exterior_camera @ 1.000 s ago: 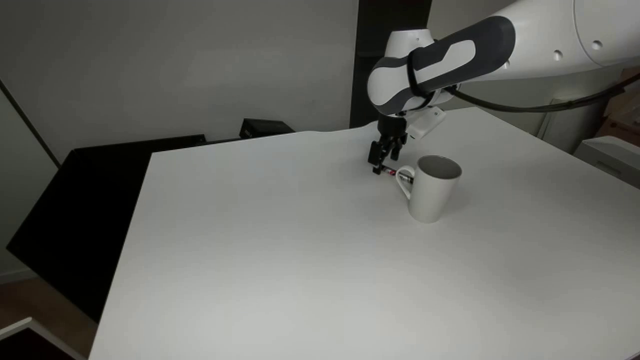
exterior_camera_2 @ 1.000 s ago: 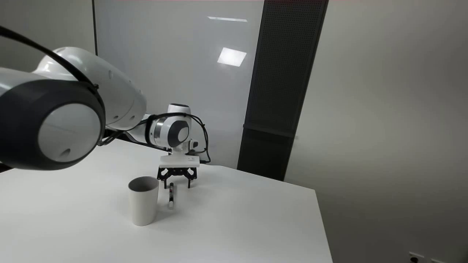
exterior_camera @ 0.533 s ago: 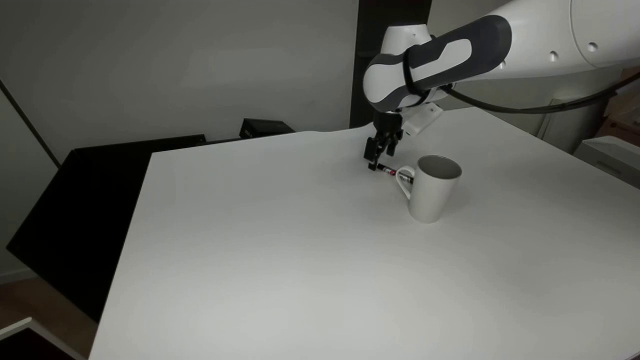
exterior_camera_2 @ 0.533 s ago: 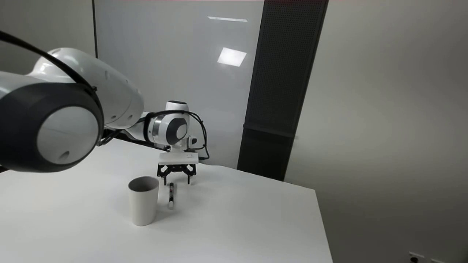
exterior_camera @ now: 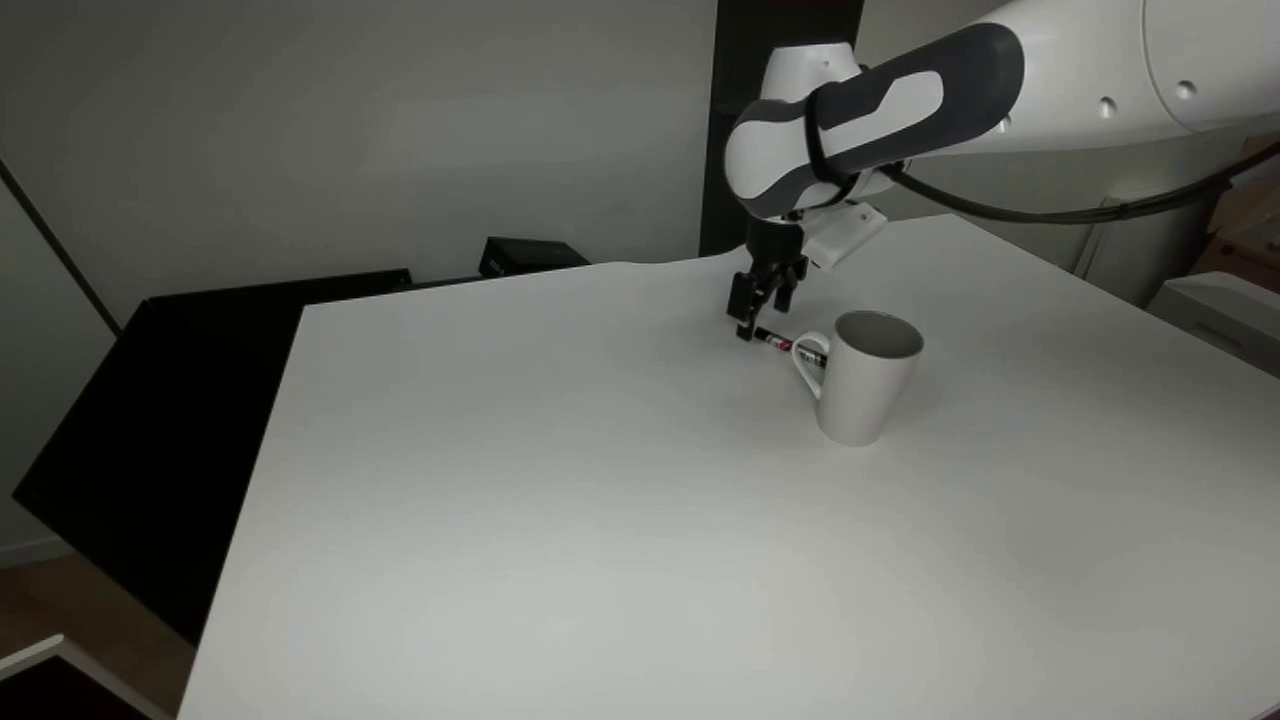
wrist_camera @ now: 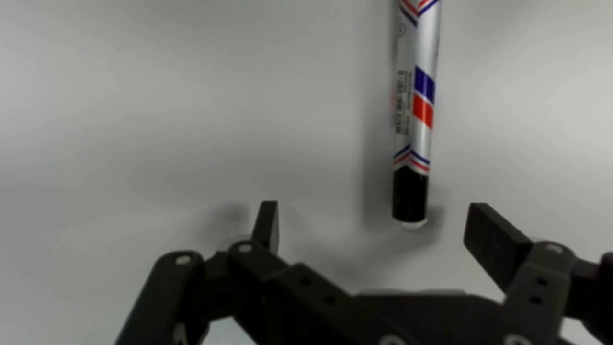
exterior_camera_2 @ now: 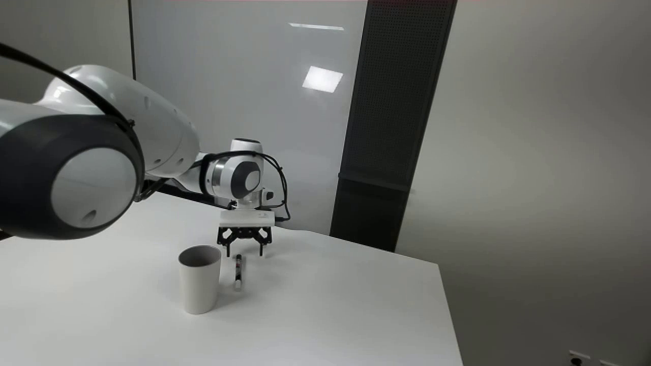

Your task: Put the black marker inside the mug

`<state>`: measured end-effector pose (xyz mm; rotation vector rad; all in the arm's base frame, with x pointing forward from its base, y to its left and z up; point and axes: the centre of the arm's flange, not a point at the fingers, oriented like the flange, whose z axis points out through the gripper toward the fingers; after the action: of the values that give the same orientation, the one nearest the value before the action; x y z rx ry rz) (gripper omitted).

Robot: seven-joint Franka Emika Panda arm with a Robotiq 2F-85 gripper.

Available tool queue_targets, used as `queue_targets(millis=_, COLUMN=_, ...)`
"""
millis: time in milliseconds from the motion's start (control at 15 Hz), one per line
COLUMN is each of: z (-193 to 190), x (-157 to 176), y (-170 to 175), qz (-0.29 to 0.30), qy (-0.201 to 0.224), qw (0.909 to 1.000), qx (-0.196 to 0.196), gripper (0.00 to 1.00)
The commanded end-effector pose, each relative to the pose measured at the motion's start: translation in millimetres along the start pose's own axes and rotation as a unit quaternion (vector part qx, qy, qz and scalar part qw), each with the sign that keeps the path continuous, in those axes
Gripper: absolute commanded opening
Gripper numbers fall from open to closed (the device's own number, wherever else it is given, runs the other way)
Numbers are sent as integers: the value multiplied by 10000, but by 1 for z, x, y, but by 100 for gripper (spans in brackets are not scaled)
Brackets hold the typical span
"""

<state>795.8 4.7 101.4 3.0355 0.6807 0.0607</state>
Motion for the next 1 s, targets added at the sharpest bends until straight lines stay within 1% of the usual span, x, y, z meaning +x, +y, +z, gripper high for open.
queue_targets(millis=0, z=-10, x=17, y=0, qz=114, qy=-33, qw=9999, qx=10, gripper=100)
queue_targets(millis=933, z=-19, x=11, y=-12, qz=166, qy=-79, qw=9998, qx=107, gripper=100)
